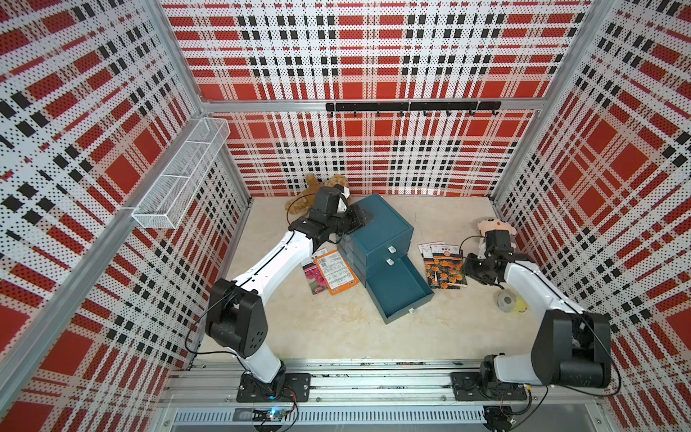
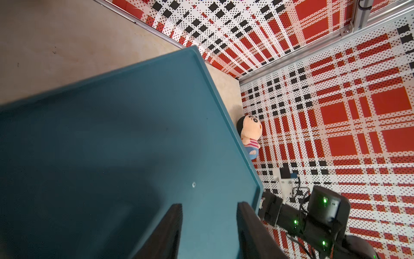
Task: Take the seed bags out of the drawer
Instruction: Place the seed packet at the center of the board, then close the drawer in the storage box.
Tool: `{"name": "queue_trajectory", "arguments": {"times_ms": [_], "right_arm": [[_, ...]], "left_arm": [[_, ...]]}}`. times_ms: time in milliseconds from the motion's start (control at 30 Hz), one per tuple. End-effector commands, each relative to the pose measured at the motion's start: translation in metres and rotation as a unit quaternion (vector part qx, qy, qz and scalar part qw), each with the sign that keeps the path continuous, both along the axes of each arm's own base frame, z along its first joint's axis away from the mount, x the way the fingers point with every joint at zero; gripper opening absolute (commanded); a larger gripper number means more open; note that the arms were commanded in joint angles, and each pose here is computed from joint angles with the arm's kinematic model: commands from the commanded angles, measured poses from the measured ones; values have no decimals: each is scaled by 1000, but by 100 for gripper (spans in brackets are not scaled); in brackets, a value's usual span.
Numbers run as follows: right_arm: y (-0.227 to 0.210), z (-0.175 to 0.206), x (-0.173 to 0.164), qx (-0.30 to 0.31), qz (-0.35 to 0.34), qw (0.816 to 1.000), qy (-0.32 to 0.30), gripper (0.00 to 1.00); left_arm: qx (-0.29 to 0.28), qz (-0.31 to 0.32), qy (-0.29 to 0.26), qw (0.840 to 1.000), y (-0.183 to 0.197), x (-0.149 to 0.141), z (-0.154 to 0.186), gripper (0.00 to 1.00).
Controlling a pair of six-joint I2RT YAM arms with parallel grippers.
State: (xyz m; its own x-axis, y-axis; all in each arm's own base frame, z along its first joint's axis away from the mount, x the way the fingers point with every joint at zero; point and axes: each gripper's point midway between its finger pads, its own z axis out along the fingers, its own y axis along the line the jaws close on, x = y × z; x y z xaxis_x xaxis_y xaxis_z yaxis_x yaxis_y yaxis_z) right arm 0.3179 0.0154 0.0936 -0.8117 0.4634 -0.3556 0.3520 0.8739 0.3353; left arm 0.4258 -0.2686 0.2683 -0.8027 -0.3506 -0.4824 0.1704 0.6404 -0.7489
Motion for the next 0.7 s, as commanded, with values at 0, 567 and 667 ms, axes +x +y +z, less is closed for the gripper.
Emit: {"name": "queue_trajectory", "arguments": {"times_ms": [0,567,667], "right_arm": [[43,6,-13,69,2,997,-24,40],[112,-42,-98,156,6,988,-4,23],[120,-51,-97,167,6,986,2,23]], "left_arm": [[14,1,-19,1000,-3,13,6,45],[68,-40,16,997,-47,13,-53,44],[76,-42,30,996,-47,8,-67,42]]}}
